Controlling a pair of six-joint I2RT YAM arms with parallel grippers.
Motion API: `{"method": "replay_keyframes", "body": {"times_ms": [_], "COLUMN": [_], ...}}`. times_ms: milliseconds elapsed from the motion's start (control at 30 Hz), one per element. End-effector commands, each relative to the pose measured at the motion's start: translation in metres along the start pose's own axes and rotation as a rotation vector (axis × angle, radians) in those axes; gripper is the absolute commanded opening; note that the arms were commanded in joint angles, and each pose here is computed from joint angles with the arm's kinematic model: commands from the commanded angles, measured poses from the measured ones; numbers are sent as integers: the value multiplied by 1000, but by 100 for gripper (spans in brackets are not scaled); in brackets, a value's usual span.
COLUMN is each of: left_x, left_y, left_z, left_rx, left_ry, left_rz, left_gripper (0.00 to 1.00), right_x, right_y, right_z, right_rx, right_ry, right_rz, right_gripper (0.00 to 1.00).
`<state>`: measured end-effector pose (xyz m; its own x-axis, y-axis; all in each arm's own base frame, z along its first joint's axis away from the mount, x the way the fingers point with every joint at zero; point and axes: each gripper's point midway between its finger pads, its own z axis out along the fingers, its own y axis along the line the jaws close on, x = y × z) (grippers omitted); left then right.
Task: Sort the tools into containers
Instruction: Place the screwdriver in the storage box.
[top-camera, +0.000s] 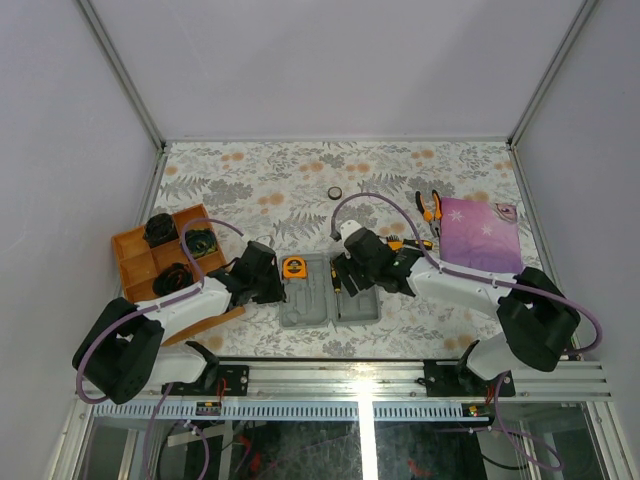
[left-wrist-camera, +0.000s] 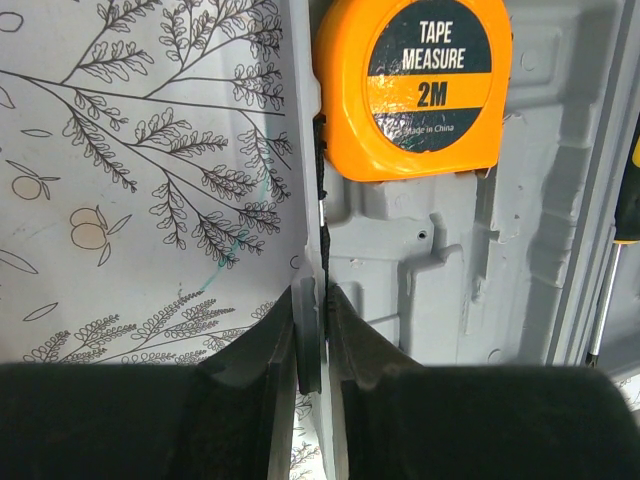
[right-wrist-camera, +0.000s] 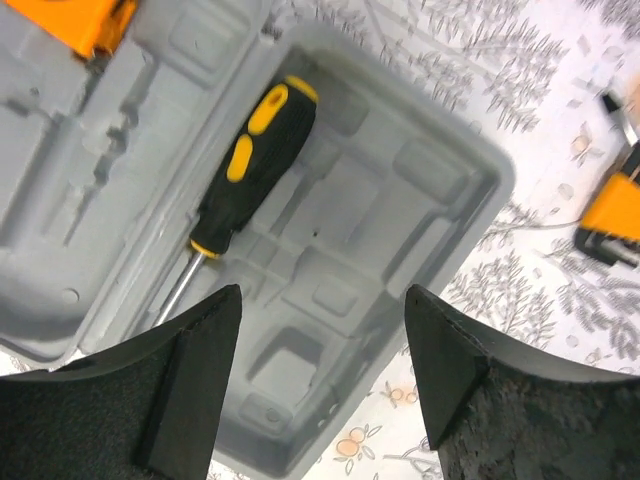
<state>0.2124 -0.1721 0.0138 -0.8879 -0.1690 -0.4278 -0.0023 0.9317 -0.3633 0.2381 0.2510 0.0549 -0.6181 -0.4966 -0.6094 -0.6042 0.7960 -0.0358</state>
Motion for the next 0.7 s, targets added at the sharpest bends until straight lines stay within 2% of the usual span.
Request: {"method": "replay_keyframes", "body": {"times_ms": [0, 267, 433, 667], "left_x": [6, 9, 9, 10], "left_y": [3, 2, 0, 0], "left_z": [-2, -1, 0, 1], "left_rx": [-20, -8, -2, 2], "left_ry": [26, 40, 42, 48], "left_rz": [7, 9, 16, 18], "left_gripper": [12, 12, 12, 12], "right_x": [-41, -58, -60, -54], "right_y": [-5, 19, 23, 28], "right_z": [-5, 18, 32, 49], "right_rx": [5, -100, -198, -296], "right_ry": [-69, -81, -72, -43], "right_rz": [-14, 191, 247, 290], "right_gripper": [72, 63, 62, 54]}}
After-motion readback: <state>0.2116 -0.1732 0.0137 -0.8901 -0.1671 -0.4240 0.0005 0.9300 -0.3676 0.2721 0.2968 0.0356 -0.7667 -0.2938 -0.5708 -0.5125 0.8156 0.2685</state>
